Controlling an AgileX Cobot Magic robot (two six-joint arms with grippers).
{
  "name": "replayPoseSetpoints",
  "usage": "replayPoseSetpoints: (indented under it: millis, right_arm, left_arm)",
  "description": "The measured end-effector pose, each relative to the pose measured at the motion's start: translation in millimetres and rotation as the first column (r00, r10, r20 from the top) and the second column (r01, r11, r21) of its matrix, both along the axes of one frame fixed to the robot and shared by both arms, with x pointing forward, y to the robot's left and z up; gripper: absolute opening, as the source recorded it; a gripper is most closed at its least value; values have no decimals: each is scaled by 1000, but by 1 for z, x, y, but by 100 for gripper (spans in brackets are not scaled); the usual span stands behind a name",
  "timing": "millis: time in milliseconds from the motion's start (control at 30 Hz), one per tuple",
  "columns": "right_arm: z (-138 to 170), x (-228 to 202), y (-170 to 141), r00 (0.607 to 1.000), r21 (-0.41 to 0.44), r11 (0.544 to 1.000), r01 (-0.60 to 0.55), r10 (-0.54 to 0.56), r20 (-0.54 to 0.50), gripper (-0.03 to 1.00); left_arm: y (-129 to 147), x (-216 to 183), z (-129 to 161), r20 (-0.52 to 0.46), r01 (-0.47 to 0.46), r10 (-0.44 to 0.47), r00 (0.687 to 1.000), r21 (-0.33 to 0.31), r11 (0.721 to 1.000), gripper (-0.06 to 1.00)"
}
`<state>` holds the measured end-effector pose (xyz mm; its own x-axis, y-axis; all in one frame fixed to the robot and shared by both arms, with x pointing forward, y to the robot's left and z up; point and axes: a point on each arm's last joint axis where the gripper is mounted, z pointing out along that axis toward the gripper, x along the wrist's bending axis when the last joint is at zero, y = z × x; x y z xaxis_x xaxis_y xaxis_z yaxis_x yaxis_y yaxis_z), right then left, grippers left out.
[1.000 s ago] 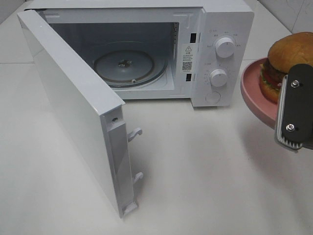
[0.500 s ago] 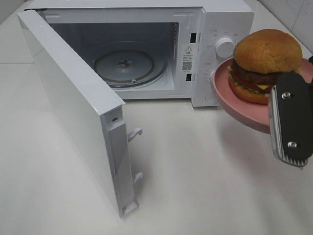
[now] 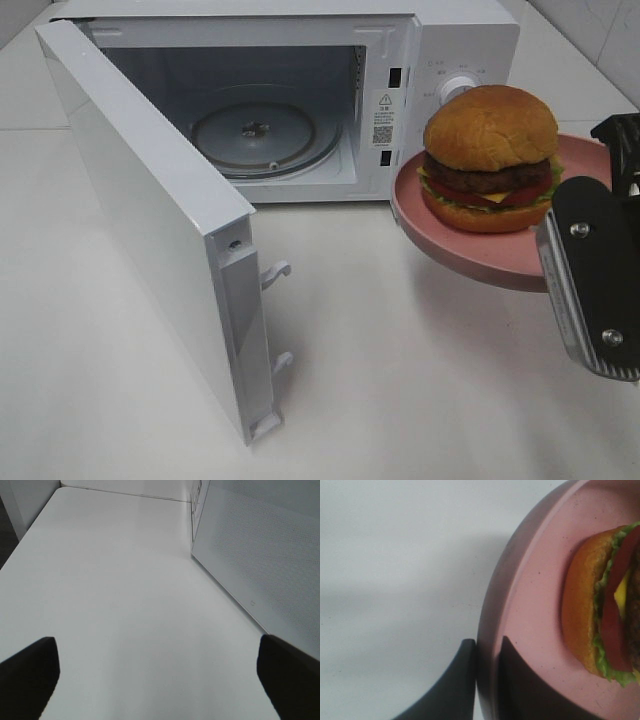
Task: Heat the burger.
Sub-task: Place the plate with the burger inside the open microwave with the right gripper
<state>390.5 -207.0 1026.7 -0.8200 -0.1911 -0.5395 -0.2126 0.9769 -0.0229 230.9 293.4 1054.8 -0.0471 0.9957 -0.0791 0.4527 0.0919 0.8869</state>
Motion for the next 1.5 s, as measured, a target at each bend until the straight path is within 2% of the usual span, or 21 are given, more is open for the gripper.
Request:
replayPoseSetpoints:
  millis: [233, 400, 667, 733, 867, 1100, 1500]
  right_arm:
    - [3, 3, 5, 998, 30, 998, -51, 49, 49, 12]
    - [7, 7, 11, 991, 87, 992, -86, 76, 114, 13]
    - [9, 9, 14, 986, 116, 988, -104, 87, 145, 13]
    - [10, 8, 16, 987, 156, 983, -99, 77, 142, 13]
    - [10, 8, 18, 986, 172, 979, -107, 82, 144, 13]
    - [11, 8, 19, 974, 123, 977, -177, 155, 167, 13]
    - [10, 9, 19, 971, 106, 976, -192, 173, 166, 13]
  left_arm:
    - [0, 0, 0, 0, 0, 0, 1000, 0, 1000, 99]
    - [0, 0, 0, 0, 0, 0, 1000, 0, 1000, 99]
    - [0, 0, 0, 0, 0, 0, 1000, 0, 1000, 99]
    - [0, 0, 0, 0, 0, 0, 1000, 0, 1000, 99]
    - [0, 0, 0, 0, 0, 0, 1000, 0, 1000, 99]
    - [0, 0, 0, 0, 0, 0, 1000, 0, 1000, 99]
    - [0, 0, 0, 0, 0, 0, 1000, 0, 1000, 99]
